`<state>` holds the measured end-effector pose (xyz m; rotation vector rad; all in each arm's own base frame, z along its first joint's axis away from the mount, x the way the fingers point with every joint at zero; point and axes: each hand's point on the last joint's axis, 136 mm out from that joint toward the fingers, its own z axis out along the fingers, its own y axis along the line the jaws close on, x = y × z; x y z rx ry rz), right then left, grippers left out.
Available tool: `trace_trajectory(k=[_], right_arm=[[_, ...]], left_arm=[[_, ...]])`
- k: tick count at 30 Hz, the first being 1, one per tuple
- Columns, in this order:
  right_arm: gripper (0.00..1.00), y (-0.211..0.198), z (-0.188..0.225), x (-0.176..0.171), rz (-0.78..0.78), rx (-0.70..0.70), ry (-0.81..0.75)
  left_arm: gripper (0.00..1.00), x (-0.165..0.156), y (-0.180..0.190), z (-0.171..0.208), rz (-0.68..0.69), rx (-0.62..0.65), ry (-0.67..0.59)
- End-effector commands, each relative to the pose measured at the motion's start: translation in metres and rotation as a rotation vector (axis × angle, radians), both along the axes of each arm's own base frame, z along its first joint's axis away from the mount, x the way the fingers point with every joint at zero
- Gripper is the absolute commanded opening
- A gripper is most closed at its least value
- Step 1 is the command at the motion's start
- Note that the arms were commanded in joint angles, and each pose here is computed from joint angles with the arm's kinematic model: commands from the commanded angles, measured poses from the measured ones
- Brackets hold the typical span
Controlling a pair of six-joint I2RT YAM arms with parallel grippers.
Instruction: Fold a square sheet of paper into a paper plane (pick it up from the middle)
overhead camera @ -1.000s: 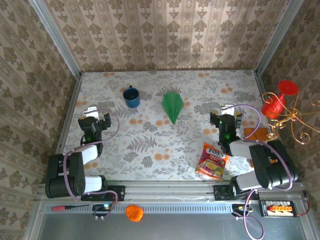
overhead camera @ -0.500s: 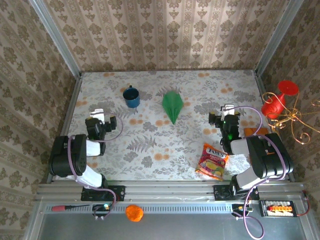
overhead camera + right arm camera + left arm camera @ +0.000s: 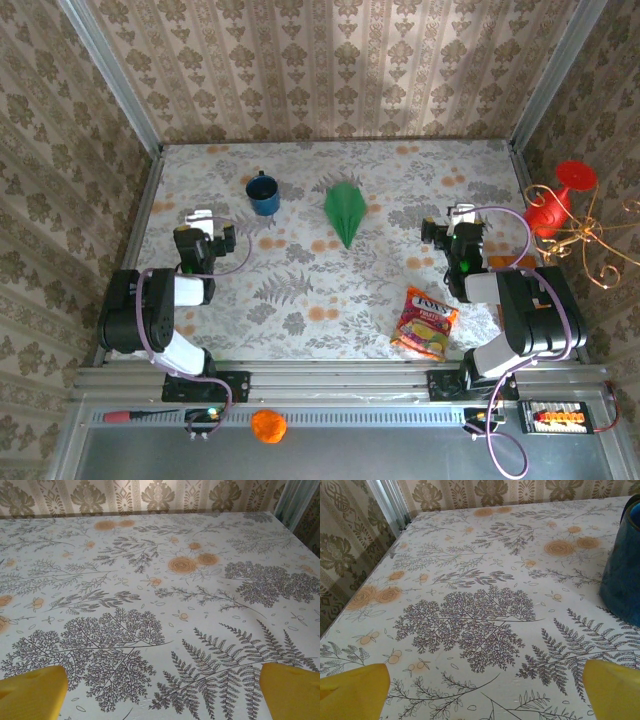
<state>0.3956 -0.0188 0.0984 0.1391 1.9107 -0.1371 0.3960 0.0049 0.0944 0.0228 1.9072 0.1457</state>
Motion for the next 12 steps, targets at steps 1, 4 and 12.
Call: trace_trajectory(k=[1, 4, 12], right_arm=[[1.0, 0.0019, -0.0008, 0.0022, 0.007, 0.015, 0.003], [1.0, 0.002, -0.0005, 0.0026, 0.008, 0.015, 0.002], [1.0, 0.0022, 0.0003, 0.0013, 0.009, 0.014, -0.004]], left_arm=[[1.0, 0.0041, -0.004, 0.0013, -0.046, 0.0, 0.009], [1.0, 0.0048, -0.0069, 0.0008, -0.071, -0.007, 0.013], [1.0, 0.005, -0.0063, 0.0006, -0.07, -0.01, 0.014]])
